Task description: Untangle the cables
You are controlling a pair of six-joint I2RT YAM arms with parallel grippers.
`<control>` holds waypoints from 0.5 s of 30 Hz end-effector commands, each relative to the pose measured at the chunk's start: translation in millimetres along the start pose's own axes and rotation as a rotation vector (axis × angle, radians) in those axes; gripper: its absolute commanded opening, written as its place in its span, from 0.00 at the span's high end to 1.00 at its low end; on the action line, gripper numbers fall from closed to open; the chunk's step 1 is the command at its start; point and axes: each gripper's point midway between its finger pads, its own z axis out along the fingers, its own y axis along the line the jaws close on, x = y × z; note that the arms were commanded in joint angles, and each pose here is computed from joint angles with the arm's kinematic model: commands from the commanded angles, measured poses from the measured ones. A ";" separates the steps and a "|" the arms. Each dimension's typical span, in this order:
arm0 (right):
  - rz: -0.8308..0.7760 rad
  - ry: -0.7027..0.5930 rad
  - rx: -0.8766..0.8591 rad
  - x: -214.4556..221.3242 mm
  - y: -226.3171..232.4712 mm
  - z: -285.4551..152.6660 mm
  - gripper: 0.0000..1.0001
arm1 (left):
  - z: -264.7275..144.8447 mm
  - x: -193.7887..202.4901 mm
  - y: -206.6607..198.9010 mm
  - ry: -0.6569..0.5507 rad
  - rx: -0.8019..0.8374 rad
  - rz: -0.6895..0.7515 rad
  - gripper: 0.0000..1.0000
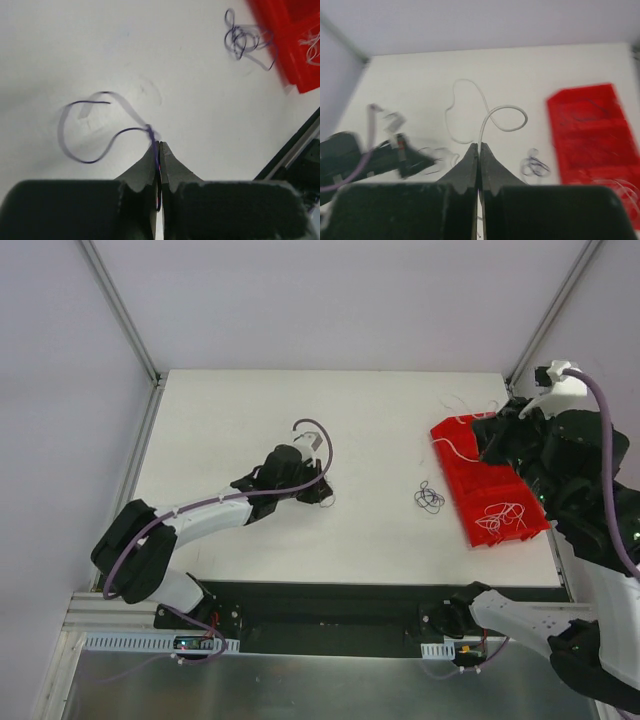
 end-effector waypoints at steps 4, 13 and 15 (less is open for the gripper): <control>-0.033 0.252 0.656 93.3 -144.2 5.7 1.00 | -45.0 19.6 -0.5 0.090 -0.047 -0.076 1.00; 0.081 0.263 0.945 133.5 -233.6 13.7 1.00 | -76.1 -6.3 -35.8 0.078 0.069 0.047 1.00; 0.091 0.280 1.017 140.0 -248.8 6.5 1.00 | -79.0 -8.7 -36.2 0.075 0.070 0.073 1.00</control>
